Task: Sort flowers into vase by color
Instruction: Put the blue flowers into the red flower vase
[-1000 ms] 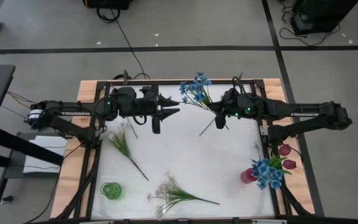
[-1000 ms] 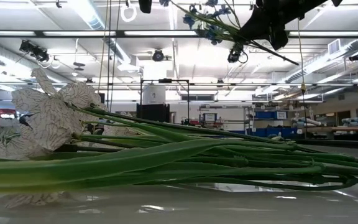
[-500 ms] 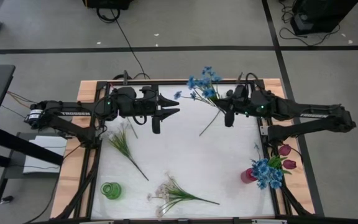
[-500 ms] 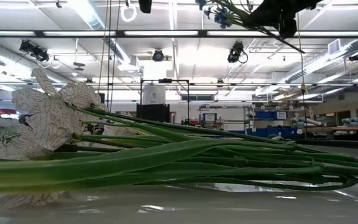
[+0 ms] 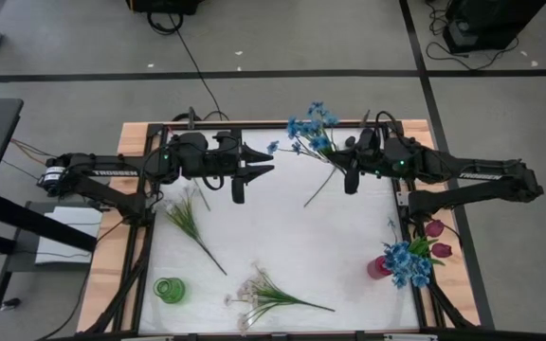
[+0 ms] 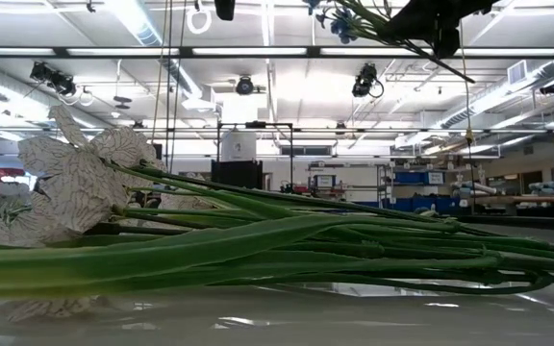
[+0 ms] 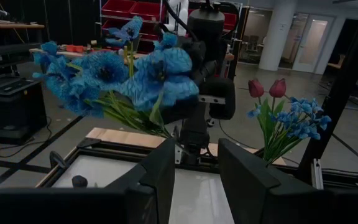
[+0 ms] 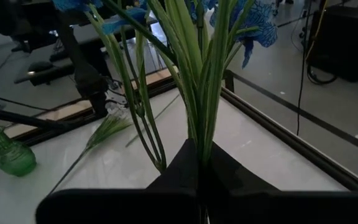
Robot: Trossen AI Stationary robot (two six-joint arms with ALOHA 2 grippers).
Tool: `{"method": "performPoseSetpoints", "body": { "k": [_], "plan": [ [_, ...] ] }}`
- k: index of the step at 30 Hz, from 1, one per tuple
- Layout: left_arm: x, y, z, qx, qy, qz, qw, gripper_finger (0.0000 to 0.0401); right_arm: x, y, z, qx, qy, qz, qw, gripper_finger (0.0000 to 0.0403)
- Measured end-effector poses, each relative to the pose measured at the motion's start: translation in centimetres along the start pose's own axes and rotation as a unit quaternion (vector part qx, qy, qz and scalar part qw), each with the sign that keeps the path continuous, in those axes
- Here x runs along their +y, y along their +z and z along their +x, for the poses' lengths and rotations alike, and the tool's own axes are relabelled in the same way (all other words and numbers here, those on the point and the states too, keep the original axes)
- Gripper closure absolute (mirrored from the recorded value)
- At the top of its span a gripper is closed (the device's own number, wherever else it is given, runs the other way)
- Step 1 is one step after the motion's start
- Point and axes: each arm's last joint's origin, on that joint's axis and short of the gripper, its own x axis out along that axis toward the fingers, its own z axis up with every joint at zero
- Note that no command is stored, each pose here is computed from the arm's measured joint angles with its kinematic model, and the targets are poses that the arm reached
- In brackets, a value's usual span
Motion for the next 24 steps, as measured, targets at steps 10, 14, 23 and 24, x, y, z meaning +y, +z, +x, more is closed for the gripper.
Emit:
{"method": "performPoseSetpoints", "body": {
  "k": [10, 14, 23, 24],
  "plan": [
    [0.0, 0.0, 0.0, 0.0, 0.0, 0.0, 1.0, 0.0275, 0.0, 0.1, -0.1, -0.002, 0.008, -0.008, 1.0, 0.0391],
    [0.0, 0.0, 0.0, 0.0, 0.0, 0.0, 1.0, 0.0275, 0.0, 0.3, -0.6, -0.009, 0.012, -0.006, 1.0, 0.0391],
    [0.0, 0.0, 0.0, 0.0, 0.0, 0.0, 1.0, 0.0275, -0.7, 1.1, -2.6, -0.047, 0.018, 0.002, 0.999, 0.0391],
    [0.0, 0.0, 0.0, 0.0, 0.0, 0.0, 1.0, 0.0275, -0.8, 1.2, -2.8, -0.051, 0.02, 0.004, 0.998, 0.0391]
  ]
}}
